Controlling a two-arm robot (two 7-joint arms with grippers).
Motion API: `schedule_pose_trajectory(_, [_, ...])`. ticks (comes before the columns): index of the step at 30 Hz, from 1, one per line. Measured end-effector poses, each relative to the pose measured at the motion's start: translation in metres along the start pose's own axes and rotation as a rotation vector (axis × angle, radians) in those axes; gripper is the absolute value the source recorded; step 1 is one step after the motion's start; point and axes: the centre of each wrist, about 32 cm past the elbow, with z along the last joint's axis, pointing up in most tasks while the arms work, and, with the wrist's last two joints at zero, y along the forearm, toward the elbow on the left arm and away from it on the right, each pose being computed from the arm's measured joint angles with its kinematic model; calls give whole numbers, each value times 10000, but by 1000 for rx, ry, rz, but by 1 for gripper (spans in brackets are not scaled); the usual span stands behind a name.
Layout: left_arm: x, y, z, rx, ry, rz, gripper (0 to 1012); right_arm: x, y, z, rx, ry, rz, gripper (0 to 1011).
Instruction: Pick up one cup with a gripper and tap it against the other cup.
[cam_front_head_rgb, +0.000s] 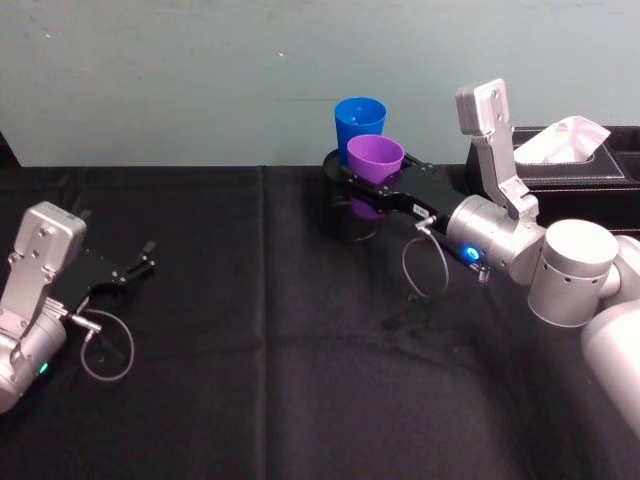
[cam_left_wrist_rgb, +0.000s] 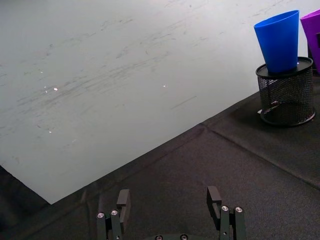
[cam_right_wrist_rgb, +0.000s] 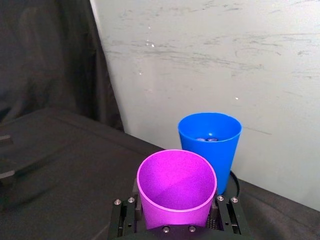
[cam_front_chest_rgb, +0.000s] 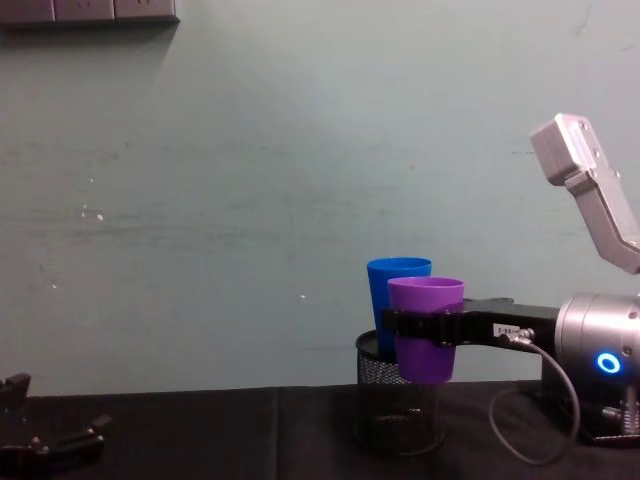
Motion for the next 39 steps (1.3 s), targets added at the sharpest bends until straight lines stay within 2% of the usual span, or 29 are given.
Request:
schedule_pose_trajectory(10, [0, 0, 0, 0, 0, 0, 1000, 87, 103, 42, -11, 7, -10, 723])
schedule_pose_trajectory(21, [0, 0, 0, 0, 0, 0, 1000, 107, 193, 65, -17, 9, -8, 723])
schedule_pose_trajectory(39, [0, 0, 0, 0, 0, 0, 1000, 108, 191, 66, -17, 8, -8, 723])
